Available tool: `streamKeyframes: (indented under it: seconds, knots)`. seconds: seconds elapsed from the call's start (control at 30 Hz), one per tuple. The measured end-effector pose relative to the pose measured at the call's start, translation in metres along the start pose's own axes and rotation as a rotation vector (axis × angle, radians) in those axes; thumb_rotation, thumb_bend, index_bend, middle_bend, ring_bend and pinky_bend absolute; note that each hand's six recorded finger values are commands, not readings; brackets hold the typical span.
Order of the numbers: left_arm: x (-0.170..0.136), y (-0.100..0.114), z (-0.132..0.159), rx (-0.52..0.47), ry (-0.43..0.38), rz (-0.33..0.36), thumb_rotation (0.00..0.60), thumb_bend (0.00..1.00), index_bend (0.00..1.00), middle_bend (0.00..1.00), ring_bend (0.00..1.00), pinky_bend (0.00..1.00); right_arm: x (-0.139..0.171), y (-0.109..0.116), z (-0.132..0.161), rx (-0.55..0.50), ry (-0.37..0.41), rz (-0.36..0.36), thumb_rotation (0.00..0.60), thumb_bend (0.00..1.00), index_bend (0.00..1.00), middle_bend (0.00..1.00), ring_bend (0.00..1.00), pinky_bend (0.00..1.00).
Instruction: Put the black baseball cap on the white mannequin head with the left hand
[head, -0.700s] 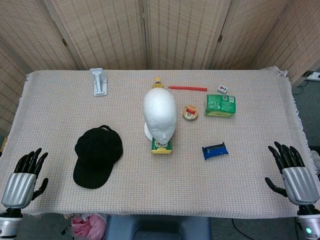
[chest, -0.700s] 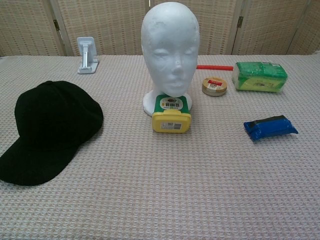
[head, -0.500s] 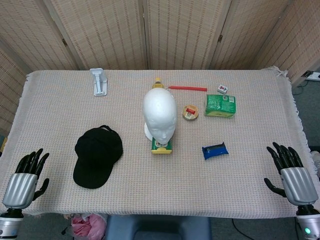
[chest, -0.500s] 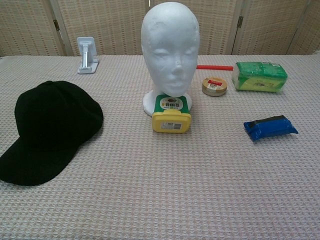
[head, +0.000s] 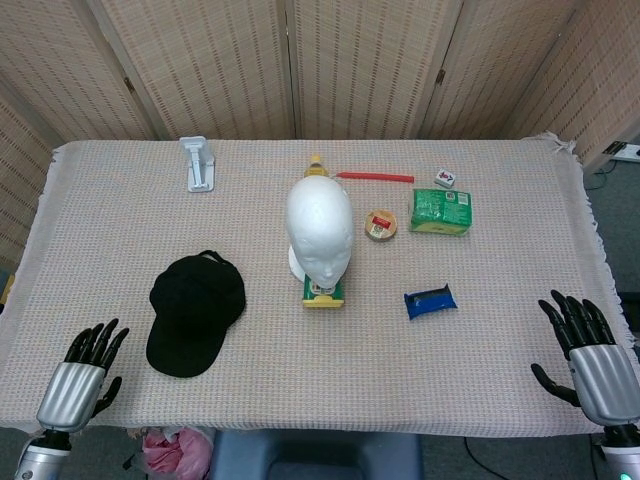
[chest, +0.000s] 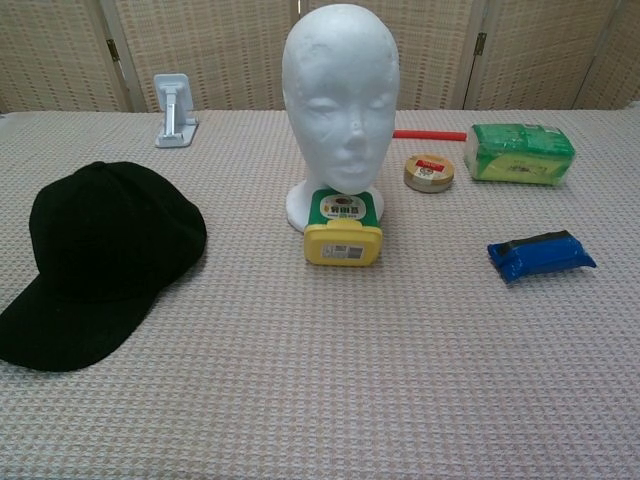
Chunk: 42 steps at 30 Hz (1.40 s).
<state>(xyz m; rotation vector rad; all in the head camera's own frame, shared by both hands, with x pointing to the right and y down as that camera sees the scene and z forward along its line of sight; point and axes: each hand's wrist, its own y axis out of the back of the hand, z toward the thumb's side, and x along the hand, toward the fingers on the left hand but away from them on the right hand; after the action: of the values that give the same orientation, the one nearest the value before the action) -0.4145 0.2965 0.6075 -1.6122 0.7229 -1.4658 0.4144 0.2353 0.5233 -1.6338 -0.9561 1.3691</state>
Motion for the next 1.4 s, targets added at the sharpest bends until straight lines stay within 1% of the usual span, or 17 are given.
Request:
streamKeyframes:
  seconds: [0.13,0.27,0.4,0.67,0.87,1.1,1.4]
  knots:
    - [-0.003,-0.010,0.011,0.010,-0.004,-0.017,0.600,0.43,0.08,0.00,0.00,0.13,-0.001,-0.003,0.003,-0.002,0.016,0.017,0.600,0.19,0.00,0.00,0.00,0.00]
    - [0.000,-0.012,0.022,0.025,-0.011,-0.021,0.600,0.42,0.08,0.00,0.00,0.13,-0.004,-0.005,0.004,-0.005,0.028,0.028,0.600,0.19,0.00,0.00,0.00,0.00]
    - [0.006,-0.016,0.033,0.026,-0.029,-0.017,0.600,0.41,0.08,0.00,0.00,0.13,-0.004,-0.004,0.004,-0.008,0.026,0.024,0.600,0.19,0.00,0.00,0.00,0.00]
    - [0.012,-0.036,0.047,0.016,-0.070,-0.026,0.600,0.41,0.09,0.00,0.00,0.13,-0.003,-0.002,0.003,-0.008,0.027,0.016,0.600,0.19,0.00,0.00,0.00,0.00]
    - [0.012,-0.042,0.060,0.047,-0.099,-0.020,0.600,0.41,0.12,0.00,0.00,0.13,-0.001,-0.001,0.005,-0.006,0.035,0.015,0.600,0.19,0.00,0.00,0.00,0.00]
    - [0.018,-0.049,0.059,0.061,-0.114,-0.022,0.600,0.41,0.13,0.00,0.00,0.13,0.001,0.002,0.006,-0.003,0.036,-0.002,0.600,0.19,0.00,0.00,0.00,0.00]
    - [0.023,-0.059,0.058,0.072,-0.139,0.010,0.600,0.41,0.14,0.00,0.00,0.13,0.002,0.000,0.007,0.007,0.033,-0.003,0.600,0.19,0.00,0.00,0.00,0.00]
